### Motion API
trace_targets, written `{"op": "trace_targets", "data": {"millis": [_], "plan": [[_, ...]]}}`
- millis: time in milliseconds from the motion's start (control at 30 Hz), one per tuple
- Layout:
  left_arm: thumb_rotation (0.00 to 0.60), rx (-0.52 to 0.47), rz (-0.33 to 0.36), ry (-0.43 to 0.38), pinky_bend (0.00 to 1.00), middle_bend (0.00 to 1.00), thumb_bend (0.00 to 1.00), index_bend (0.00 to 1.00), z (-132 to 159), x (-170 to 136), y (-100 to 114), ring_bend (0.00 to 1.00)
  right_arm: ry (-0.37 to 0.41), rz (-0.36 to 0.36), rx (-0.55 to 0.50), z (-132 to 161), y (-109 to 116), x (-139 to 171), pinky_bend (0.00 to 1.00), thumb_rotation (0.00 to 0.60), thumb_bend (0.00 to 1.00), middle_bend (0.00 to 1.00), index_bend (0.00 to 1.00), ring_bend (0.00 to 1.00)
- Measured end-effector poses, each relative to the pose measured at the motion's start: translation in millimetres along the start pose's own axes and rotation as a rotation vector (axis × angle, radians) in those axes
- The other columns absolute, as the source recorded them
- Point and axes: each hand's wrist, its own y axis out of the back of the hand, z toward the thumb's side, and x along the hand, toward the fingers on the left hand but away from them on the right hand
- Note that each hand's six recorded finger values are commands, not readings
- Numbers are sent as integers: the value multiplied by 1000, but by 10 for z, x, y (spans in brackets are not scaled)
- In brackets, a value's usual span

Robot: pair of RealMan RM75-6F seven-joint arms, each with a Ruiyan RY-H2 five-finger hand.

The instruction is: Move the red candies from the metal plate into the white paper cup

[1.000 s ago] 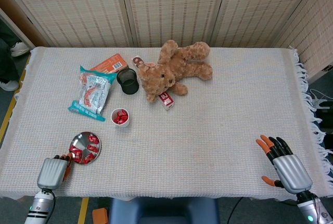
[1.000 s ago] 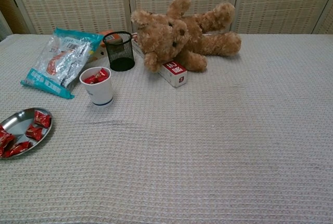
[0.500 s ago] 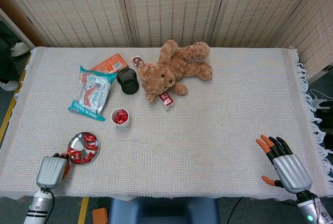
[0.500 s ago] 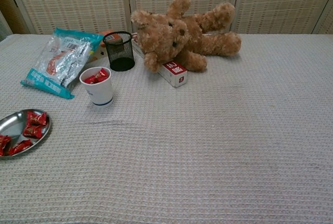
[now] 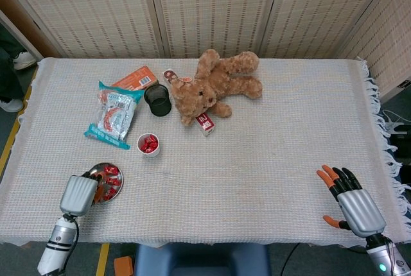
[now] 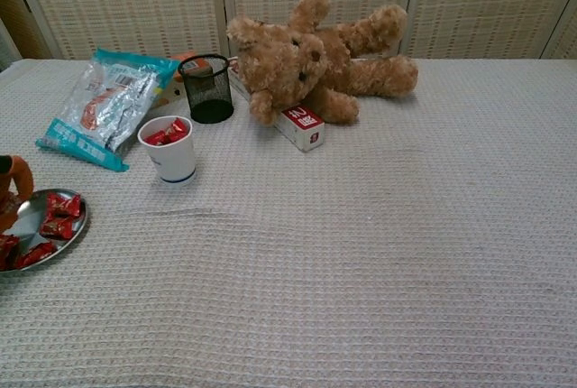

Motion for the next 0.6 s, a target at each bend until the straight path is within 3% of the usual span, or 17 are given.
{"op": "trace_targets", "data": {"millis": [367, 600], "plan": [[600, -90, 72, -118, 980, 623, 382, 476, 614, 1099, 607, 624, -25, -12, -4, -62, 32, 3, 0, 600, 50, 0, 0, 0], [600, -99, 41, -155, 980, 617, 380, 474, 947, 1414, 606, 624, -39, -21, -7, -95, 55, 4, 0, 600, 50, 0, 0, 0]]}}
